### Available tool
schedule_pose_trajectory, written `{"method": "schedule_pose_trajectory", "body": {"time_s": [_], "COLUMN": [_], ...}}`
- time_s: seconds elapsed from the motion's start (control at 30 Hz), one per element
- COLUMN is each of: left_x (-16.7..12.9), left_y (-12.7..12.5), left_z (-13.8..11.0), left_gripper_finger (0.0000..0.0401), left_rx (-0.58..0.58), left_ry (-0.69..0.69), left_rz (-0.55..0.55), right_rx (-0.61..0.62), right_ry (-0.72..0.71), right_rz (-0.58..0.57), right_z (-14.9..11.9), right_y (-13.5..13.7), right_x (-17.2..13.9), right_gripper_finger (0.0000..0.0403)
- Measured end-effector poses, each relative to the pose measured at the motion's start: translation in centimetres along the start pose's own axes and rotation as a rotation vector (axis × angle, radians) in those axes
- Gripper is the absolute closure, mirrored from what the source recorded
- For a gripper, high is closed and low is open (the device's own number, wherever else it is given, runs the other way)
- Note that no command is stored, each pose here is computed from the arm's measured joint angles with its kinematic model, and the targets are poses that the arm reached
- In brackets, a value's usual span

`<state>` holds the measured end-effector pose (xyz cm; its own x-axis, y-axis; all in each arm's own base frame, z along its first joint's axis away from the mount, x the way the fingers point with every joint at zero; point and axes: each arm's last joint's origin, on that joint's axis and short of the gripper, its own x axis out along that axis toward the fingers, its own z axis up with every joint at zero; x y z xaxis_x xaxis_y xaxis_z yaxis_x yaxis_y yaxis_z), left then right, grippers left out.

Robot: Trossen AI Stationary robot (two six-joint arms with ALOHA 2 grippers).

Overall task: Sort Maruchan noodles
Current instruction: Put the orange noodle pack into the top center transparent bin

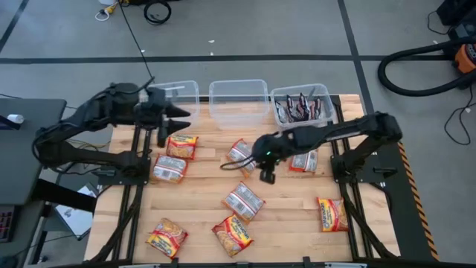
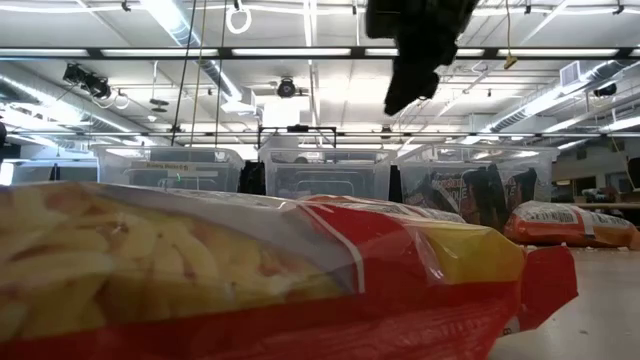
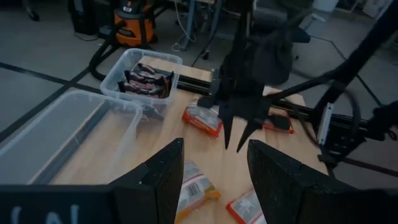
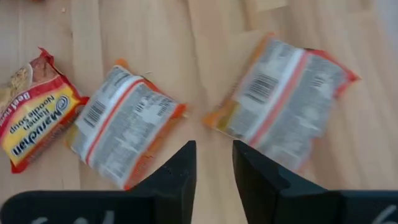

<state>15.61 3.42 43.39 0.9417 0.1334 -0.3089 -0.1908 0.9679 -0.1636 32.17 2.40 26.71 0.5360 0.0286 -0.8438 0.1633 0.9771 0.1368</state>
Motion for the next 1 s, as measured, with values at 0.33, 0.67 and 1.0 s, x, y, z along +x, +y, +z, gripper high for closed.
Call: {"method": "schedule_pose_trajectory", "body": {"time_s": [0.33, 0.67, 1.0], "left_x": [-3.9, -4.0, -4.0], "left_y": [-0.8, -0.9, -0.9], "left_z": [-0.6, -1.0, -1.2], "left_gripper_finger": [0.0221, 0.0221, 0.0221], "left_rx": [0.047, 0.045, 0.064], "left_ry": [-0.044, -0.008, 0.011], "left_rz": [-0.050, -0.057, -0.054], "right_rx": [0.023, 0.050, -0.025], "right_ry": [0.066, 0.197, 0.501], "right_rz": [-0.110, -0.086, -0.441], "right_z": [3.2, 3.1, -0.5], "right_y": [-0.1, 0.4, -1.1], "right_x": [8.0, 12.0, 10.1], "right_gripper_finger": [0.0251, 0.0254, 0.0253]}}
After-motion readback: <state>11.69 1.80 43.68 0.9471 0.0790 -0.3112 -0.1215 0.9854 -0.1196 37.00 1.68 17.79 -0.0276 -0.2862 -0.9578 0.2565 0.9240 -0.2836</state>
